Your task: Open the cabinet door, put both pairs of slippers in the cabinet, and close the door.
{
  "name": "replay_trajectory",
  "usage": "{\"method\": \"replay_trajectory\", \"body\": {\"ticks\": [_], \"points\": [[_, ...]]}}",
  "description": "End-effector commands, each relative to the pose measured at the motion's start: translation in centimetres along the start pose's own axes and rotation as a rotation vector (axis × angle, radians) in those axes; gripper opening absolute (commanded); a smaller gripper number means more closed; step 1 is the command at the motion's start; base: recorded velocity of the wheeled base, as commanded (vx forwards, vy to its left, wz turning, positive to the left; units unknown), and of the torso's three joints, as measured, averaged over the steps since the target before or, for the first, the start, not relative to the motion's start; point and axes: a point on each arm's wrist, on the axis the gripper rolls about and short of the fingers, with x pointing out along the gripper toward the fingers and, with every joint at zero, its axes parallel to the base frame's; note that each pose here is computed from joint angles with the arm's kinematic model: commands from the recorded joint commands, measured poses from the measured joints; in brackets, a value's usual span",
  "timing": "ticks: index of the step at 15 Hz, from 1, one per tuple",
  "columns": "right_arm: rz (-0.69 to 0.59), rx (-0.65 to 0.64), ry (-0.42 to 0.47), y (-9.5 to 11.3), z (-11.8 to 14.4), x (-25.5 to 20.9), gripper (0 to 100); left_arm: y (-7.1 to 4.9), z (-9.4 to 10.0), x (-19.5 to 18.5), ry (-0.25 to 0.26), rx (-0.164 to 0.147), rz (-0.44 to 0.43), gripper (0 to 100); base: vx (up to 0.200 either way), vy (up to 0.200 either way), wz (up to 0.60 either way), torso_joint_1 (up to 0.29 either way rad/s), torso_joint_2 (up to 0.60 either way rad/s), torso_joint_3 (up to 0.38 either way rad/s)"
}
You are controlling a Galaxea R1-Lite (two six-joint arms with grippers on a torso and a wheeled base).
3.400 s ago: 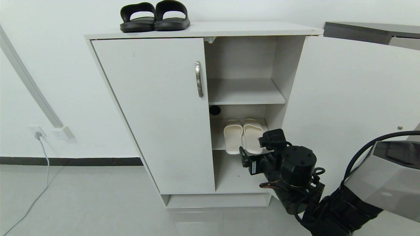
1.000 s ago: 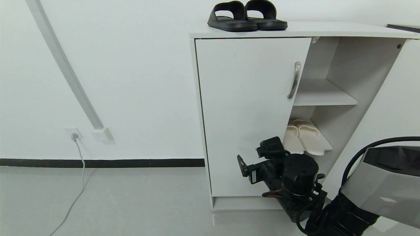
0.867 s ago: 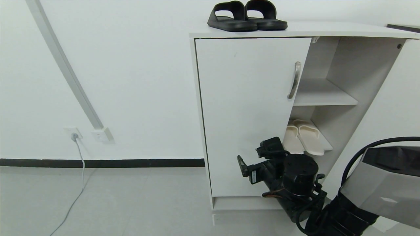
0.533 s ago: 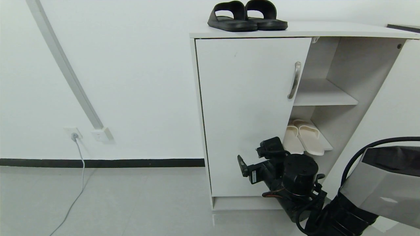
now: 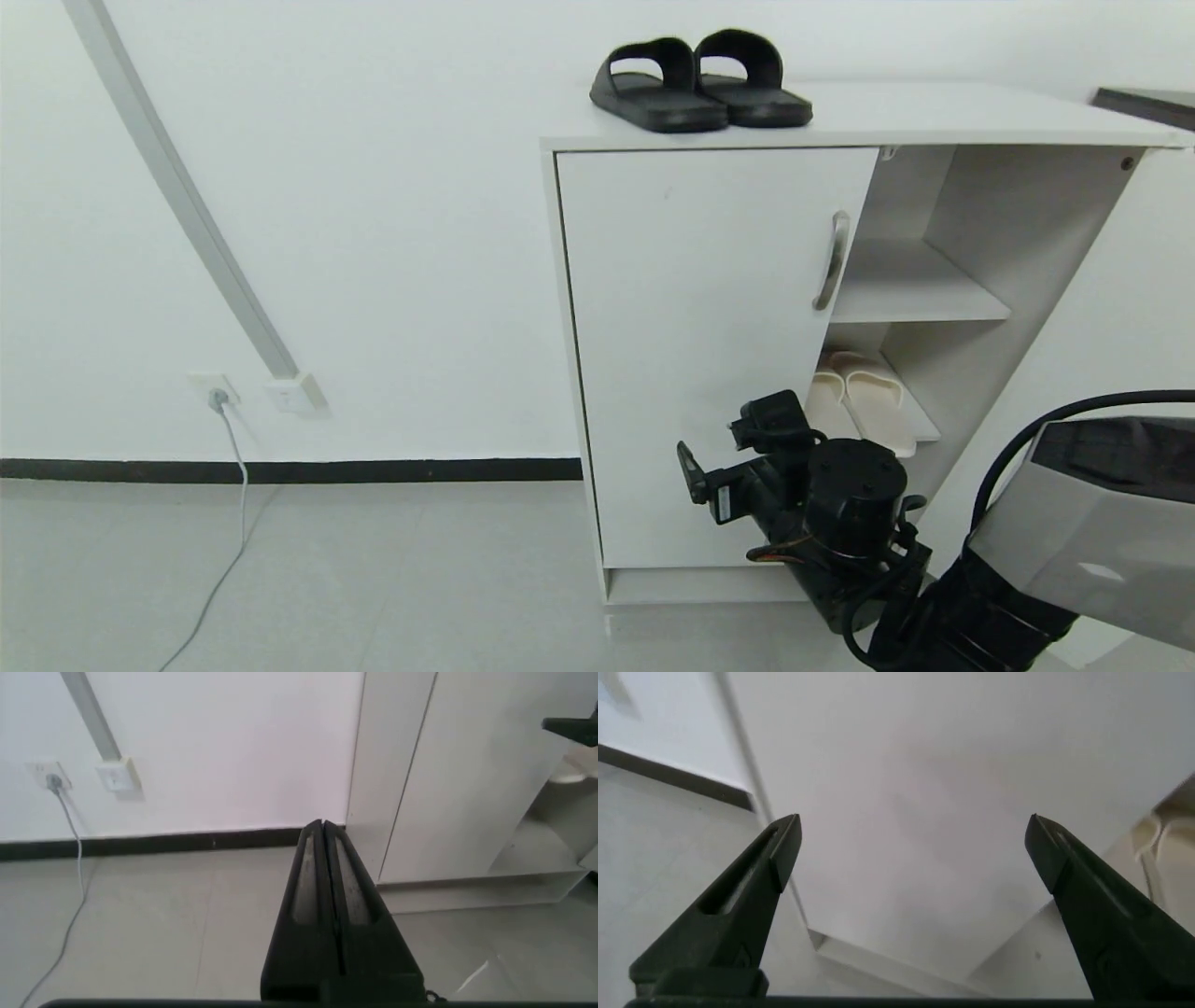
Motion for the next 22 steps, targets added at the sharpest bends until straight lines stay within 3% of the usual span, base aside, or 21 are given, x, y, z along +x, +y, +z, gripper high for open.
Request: {"method": "replay_trajectory", "body": {"ticks": [1, 22], "points": [[-0.001, -0.002, 0.003, -0.03, -0.05, 0.01, 100, 0.0, -0.07, 0.01, 0.004, 0.0, 0.0, 0, 0.0, 0.0, 0.0, 0.022, -0.55, -0.359], [0.005, -0.015, 0.001, 0.2, -0.14, -0.04, 100, 0.0, -0.05, 0.01, 0.003, 0.0, 0.001, 0, 0.0, 0.0, 0.0, 0.169, -0.5, -0.325]]}}
